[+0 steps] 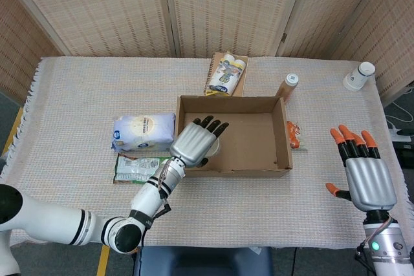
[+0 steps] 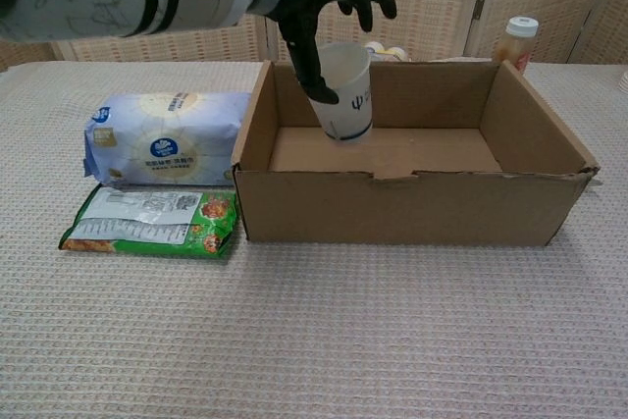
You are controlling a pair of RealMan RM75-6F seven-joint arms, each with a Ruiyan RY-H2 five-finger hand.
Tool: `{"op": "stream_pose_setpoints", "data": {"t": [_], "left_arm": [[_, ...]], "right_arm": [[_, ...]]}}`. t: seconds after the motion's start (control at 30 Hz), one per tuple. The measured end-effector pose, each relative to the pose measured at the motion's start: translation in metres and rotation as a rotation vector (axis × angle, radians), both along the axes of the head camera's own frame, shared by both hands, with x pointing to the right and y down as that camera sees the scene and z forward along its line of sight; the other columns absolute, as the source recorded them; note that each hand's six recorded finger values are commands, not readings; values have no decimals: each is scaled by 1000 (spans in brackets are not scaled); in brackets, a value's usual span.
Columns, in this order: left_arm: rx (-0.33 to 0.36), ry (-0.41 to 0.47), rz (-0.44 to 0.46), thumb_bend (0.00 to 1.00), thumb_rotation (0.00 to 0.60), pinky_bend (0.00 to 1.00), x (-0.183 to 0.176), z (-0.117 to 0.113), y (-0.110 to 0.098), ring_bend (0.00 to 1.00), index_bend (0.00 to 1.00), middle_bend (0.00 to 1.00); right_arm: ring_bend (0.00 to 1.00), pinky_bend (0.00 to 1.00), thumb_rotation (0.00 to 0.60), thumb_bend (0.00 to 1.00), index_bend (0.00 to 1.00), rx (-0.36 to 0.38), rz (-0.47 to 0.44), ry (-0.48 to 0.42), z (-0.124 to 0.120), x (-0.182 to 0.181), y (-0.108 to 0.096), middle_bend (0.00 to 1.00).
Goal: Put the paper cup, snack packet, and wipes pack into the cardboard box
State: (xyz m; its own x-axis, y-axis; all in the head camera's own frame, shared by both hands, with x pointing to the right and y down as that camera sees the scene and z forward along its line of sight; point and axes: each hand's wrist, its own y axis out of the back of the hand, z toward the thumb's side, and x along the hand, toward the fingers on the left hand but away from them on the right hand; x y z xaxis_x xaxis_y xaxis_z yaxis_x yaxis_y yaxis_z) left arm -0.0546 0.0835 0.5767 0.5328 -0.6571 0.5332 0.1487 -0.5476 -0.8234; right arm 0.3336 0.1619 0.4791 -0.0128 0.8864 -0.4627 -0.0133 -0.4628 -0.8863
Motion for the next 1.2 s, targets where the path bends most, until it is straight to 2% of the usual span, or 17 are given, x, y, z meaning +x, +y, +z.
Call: {"op": "stream_pose_setpoints", "data": {"t": [0.17, 0.33, 0.43, 0.6, 0.73, 0.87, 1.07, 1.2], "left_arm": [[27, 30, -19, 149, 600, 115, -3, -5, -6, 0, 0, 0], [83, 0, -37, 154, 600, 135, -21, -13, -20, 0, 0, 0], [111, -36, -71, 176, 600, 212, -44, -18, -31, 5, 0, 12], [122, -134, -148, 184, 600, 280, -111, -19, -37, 73, 0, 130], [91, -187, -195, 184, 600, 286, -163, -13, -19, 90, 14, 166], [63, -201, -214, 185, 600, 295, -201, -7, 11, 115, 92, 196], [68, -199, -184, 182, 600, 305, -232, 2, 56, 129, 148, 206], [59, -188, -183, 183, 600, 311, -242, 18, 80, 143, 180, 220]], "right_arm": [[0, 0, 600, 74, 23, -3, 0, 1, 0, 0, 0, 0], [0, 0, 600, 74, 22, -2, 1, 0, 0, 0, 0, 0], [0, 0, 600, 74, 22, -1, 0, -3, 0, 0, 0, 0], [0, 0, 600, 73, 23, 2, -7, -14, -2, -1, 1, 0], [0, 0, 600, 73, 23, -1, -10, -20, -1, -2, 1, 0], [0, 0, 600, 73, 23, -6, -15, -25, 0, -3, 2, 0], [0, 0, 600, 73, 22, -12, -12, -22, 1, -2, 2, 0], [0, 0, 600, 74, 23, -21, -11, -19, 2, -2, 3, 0]]}}
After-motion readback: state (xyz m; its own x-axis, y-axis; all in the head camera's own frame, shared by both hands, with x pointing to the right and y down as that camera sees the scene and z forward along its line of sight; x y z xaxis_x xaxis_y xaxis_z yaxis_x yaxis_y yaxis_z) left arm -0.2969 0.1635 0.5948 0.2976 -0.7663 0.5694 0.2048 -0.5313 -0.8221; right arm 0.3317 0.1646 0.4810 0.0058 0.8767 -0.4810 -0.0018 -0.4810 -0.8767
